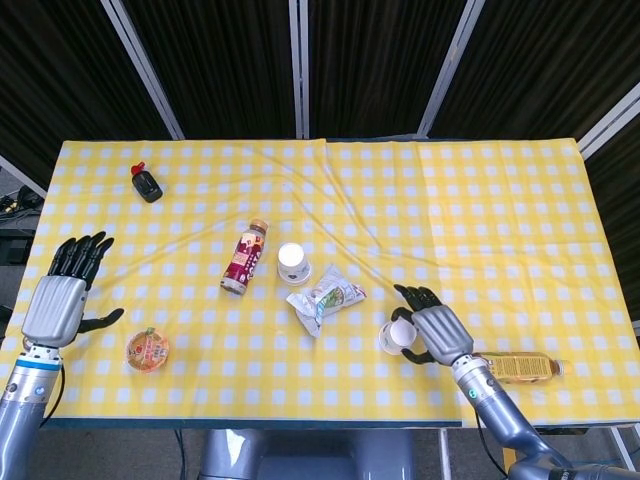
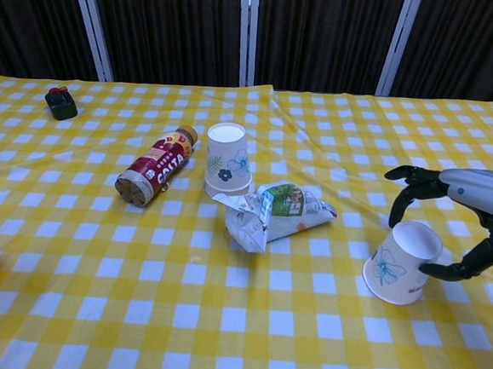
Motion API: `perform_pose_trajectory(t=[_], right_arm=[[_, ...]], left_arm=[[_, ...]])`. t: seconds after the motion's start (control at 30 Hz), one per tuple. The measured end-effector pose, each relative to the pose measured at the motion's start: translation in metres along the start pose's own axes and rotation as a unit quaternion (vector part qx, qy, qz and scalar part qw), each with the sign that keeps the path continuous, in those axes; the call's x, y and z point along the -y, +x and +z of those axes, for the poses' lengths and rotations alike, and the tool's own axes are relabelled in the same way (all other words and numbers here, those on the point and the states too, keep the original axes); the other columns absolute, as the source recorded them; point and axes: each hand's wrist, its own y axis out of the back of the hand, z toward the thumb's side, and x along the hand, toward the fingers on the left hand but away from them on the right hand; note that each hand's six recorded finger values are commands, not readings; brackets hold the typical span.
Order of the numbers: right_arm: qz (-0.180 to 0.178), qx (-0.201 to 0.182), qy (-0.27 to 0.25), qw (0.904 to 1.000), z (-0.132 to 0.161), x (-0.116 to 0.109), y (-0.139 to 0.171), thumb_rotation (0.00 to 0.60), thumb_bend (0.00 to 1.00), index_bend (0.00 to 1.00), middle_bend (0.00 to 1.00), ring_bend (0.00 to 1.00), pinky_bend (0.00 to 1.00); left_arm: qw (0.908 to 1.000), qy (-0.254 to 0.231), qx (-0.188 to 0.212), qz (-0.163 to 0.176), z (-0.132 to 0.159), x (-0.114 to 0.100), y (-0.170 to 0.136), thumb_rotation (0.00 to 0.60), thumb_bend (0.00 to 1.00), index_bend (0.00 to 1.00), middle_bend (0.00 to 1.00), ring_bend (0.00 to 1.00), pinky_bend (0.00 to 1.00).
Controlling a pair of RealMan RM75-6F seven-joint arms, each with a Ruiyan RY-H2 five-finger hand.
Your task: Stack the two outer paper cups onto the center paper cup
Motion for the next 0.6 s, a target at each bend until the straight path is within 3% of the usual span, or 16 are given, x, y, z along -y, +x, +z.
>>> perform_pose_trajectory(t=[0.17,0.37,0.6], right_arm=[[-0.006,0.004,-0.007,0.9999,-0.001,0.001,-0.002,0.6,0.22,0.51,0.07,0.0,0.0],[-0.018,0.003,-0.007,0.9998,0.0,-0.003,-0.003,0.6,0.22,0.52,0.07,0.0,0.0],[-0.064,-0.016,-0.003,0.9978,0.015,-0.035,-0.008,0.6,0.22,0.52,0.07,0.0,0.0]], left_arm=[[1.0,-0.002,0.001,0.0,0.0,-0.001,0.0,0.6,0.06,0.0,0.0,0.0,0.0],[1.0,-0.003,0.0,0.0,-0.001,-0.001,0.0,0.6,0.06,0.0,0.0,0.0,0.0],[1.0,-0.004,0.0,0.001,-0.001,-0.001,0.0,0.6,0.06,0.0,0.0,0.0,0.0]])
